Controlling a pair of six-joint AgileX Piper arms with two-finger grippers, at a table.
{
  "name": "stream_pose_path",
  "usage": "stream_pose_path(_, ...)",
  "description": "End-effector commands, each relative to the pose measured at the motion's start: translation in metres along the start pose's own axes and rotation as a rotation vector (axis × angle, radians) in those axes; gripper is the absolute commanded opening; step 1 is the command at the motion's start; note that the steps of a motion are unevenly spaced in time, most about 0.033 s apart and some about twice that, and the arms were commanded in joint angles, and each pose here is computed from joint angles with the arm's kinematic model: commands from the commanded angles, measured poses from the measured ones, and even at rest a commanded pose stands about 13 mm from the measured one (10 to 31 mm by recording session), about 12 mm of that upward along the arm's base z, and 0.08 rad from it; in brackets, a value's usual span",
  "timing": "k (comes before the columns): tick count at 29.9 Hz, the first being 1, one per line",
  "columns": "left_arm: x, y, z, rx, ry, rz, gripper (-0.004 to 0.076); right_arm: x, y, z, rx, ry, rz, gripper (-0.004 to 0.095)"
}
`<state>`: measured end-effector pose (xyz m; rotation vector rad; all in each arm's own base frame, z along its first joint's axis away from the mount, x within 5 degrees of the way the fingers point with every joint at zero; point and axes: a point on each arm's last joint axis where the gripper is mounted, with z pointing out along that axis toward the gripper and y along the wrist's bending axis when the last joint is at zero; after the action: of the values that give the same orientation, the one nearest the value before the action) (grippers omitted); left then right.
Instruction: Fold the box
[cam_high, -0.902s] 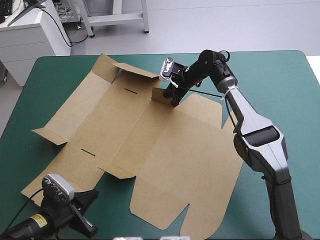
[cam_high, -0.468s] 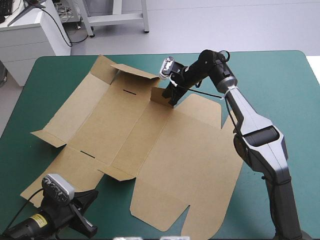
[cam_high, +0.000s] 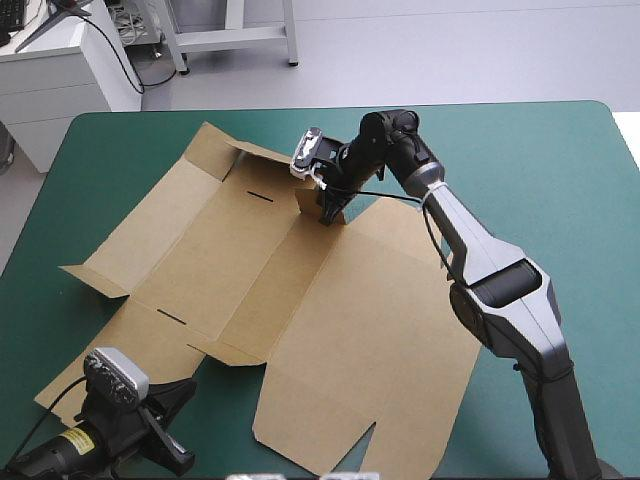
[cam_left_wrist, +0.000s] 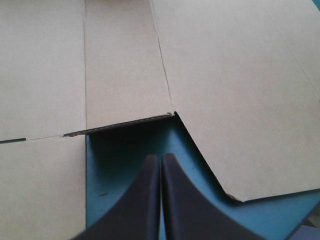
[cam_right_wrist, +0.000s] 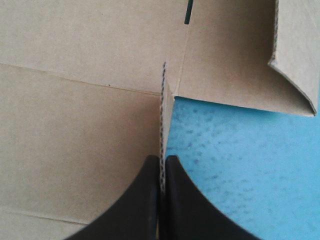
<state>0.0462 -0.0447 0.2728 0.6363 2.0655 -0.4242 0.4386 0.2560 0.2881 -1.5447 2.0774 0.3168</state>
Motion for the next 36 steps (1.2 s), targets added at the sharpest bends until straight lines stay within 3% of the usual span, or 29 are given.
stream_pose_path(1,-0.013,-0.001,-0.005,0.001,-0.077,-0.022,-0.0008,-0.023,0.013,-0.048,0.065,-0.065,0.008,-0.0019)
stream_pose_path(7,-0.013,-0.001,-0.005,0.001,-0.077,-0.022,-0.0008,-0.027,0.015,-0.08,0.174,-0.046,0.096,-0.002)
stream_pose_path(11,-0.013,0.0,-0.005,-0.001,-0.078,-0.022,-0.0008,-0.025,0.028,-0.101,0.153,-0.059,0.096,-0.002)
stream_pose_path(14,-0.013,0.0,-0.005,-0.003,-0.077,-0.019,-0.0008,-0.009,0.035,-0.101,0.157,0.034,0.081,-0.002)
stream_pose_path(18,-0.013,0.0,-0.005,-0.003,-0.077,-0.019,-0.0008,0.014,0.047,-0.083,0.069,0.131,-0.024,-0.002)
stream_pose_path(23,-0.013,0.0,-0.005,-0.003,-0.077,-0.019,-0.0008,0.014,0.054,-0.064,-0.049,0.081,-0.104,-0.0019)
stream_pose_path(30,-0.013,0.0,-0.005,-0.003,-0.077,-0.019,-0.0008,0.011,0.047,-0.051,-0.016,0.047,-0.267,-0.002)
stream_pose_path(36,-0.013,0.0,-0.005,-0.003,-0.077,-0.019,-0.0008,-0.003,0.053,-0.048,-0.08,-0.124,-0.394,-0.002)
